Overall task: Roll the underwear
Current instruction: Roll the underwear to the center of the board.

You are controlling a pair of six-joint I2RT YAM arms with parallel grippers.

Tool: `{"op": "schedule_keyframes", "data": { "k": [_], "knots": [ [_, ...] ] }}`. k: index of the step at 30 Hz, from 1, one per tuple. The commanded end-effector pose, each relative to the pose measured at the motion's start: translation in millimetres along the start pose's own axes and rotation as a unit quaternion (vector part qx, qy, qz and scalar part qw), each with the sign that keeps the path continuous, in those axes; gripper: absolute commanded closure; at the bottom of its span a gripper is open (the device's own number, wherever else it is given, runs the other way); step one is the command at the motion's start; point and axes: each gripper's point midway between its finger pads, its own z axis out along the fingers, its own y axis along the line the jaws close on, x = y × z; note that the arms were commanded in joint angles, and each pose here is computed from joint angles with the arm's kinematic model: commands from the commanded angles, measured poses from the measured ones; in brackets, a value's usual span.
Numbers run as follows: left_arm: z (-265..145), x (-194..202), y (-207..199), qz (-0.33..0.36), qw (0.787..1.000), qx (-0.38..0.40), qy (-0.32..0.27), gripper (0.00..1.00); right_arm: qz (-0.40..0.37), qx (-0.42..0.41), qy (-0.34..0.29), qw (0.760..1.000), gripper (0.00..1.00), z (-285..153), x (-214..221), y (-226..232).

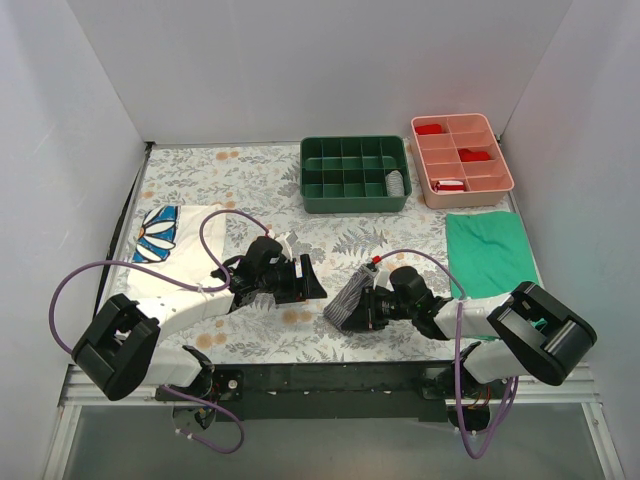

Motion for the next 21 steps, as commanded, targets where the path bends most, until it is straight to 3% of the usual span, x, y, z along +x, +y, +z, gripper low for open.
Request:
{"op": "schedule_keyframes", "data": {
  "k": [1, 21],
  "knots": [
    [-1.7, -1.4, -4.0, 0.012, 1.000, 0.012, -0.007, 0.29, -0.004, 0.019, 0.006, 1.000, 0.94, -1.1, 1.4, -6.8],
    [-4.3, -0.5, -1.1, 0.014, 1.000, 0.010, -0.014, 0.26, -0.007, 0.028, 0.007, 1.000, 0.94, -2.5, 0.8, -8.4]
  ]
}}
